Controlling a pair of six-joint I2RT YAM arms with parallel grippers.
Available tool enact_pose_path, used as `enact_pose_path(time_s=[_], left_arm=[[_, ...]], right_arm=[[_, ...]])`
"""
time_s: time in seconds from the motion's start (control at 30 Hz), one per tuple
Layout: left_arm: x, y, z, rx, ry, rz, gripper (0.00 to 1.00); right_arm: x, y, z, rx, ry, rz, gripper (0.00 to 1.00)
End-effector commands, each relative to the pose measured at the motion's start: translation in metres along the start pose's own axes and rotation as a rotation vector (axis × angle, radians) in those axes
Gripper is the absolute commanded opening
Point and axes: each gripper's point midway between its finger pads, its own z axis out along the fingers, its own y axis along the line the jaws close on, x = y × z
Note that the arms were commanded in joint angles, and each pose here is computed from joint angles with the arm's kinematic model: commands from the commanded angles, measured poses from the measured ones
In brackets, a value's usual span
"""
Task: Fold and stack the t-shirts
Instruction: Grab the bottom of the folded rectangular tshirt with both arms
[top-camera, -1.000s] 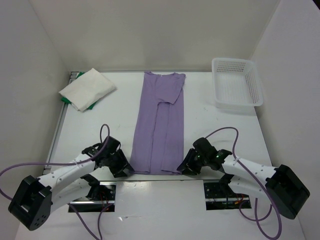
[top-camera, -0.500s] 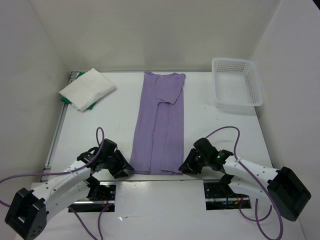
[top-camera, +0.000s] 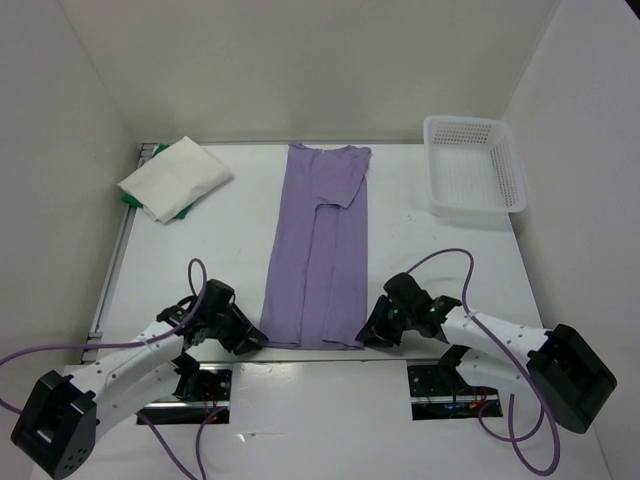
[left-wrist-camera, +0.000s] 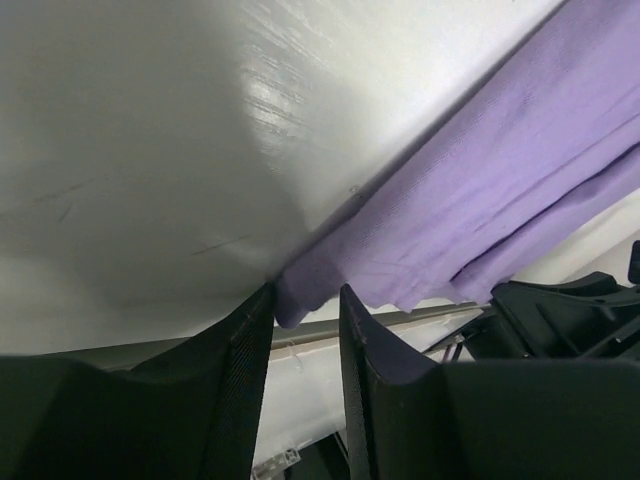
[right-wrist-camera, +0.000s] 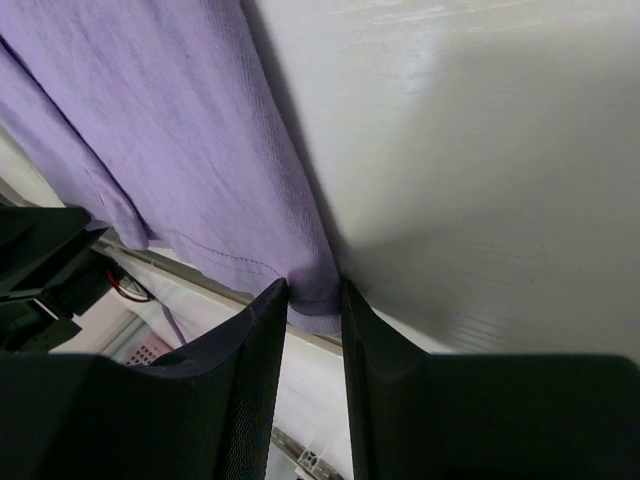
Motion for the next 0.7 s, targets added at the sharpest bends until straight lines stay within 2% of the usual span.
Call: enact_pose_path(time_s=[0.0,0.1,0.23,0.27,0.4,0.5,0.67], left_arm=[[0.000,0.002,0.003,0.008,0.001,-0.065,0.40],[0.000,0.001,0.003,0.025,-0.001,-0.084,0.45],[0.000,0.000,0.002,0.040,-0.004,-0.089,0.25],[0.000,0.000,0.002,0.040,-0.004,-0.089,0.15],[0.001,-0.004,-0.002,0.050,0.003,-0.041,0.03],[0.001,-0.008,-0.011,0.031,-0.005,0.006,0.00],[-0.014,-0.043,-0.036,0.042,-0.066,0.120,0.00]], right_arm=[[-0.008,-0.002,0.002,0.039,-0.039,-0.054,0.34],[-0.009,-0.001,0.003,0.047,-0.035,-0.073,0.34],[-0.009,-0.004,0.004,0.056,-0.032,-0.081,0.25],[-0.008,-0.006,0.004,0.065,-0.028,-0.078,0.17],[-0.006,-0.010,0.002,0.079,-0.022,-0.084,0.04],[-0.006,0.009,-0.013,0.040,-0.025,-0.106,0.00],[-0.016,0.048,-0.036,-0.015,-0.053,-0.136,0.00]])
